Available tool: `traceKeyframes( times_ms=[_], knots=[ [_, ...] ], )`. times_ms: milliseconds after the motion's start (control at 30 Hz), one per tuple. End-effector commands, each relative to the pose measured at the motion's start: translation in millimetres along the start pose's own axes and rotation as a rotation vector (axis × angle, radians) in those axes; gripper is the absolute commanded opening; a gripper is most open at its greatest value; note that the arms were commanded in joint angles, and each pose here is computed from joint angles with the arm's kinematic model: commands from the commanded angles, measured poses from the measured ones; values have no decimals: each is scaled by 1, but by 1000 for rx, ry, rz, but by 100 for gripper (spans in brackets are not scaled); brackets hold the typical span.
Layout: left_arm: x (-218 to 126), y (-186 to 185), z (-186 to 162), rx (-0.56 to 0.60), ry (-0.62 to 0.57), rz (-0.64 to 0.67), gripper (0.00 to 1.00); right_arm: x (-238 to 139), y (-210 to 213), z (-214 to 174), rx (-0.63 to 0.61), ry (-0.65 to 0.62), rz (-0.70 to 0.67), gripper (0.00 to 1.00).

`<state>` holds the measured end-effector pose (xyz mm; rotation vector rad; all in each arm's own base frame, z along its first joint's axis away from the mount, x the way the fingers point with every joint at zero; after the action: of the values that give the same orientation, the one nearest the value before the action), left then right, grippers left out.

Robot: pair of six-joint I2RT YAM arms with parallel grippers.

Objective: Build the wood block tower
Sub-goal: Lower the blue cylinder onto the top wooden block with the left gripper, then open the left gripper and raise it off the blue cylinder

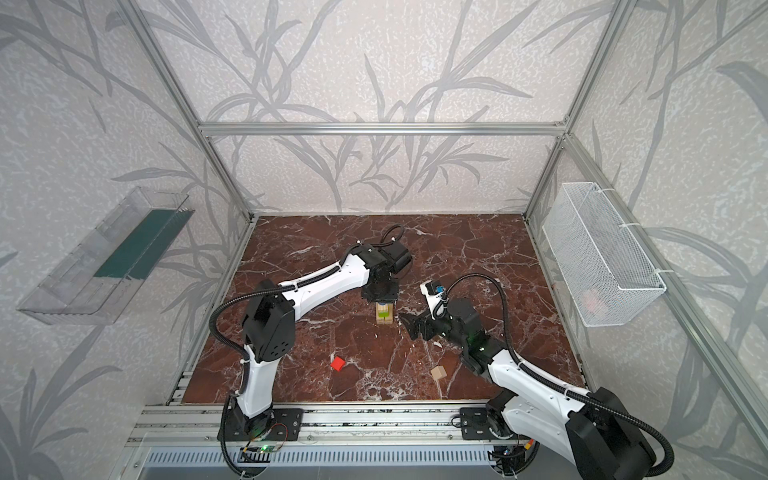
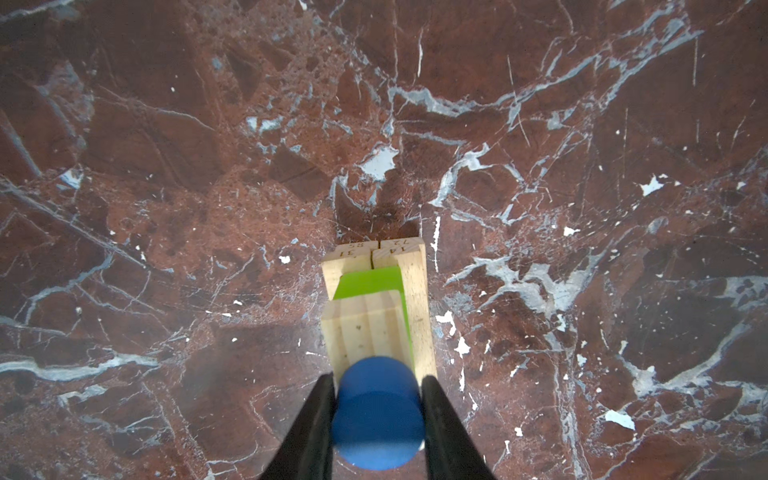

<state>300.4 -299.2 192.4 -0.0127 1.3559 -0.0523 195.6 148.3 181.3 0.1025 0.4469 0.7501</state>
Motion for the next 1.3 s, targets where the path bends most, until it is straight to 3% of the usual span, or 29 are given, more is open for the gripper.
traceKeyframes(
  times_ms=[0, 267, 600, 933, 1267],
  knots=[
    [-2, 1, -1, 5, 4, 32, 36, -2, -1, 2, 4, -25, -6, 99],
    [-16, 1, 2, 9, -30, 13, 47, -2, 0, 2, 4, -23, 0, 99],
    [-63, 20, -7, -2, -152, -65, 60, -2, 6, 3, 5, -3, 72, 99],
    [-86, 72, -56, 45, -264, -164, 64, -1, 19, 2, 3, 63, 202, 99],
    [-62, 117, -111, 14, -221, -184, 66, 1, 48, -13, -65, 217, 251, 99]
  ],
)
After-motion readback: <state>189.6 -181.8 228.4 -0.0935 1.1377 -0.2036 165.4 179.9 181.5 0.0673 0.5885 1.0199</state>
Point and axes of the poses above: each gripper's point midway between its finger pads, its own x axis out along the fingers, its own y axis along the line the jaws close on, z = x × y, the point moved 10 cm from there along -x, back along the fingers, and after that the axes turned 2 degrees about -x, right-handed, at the moved point
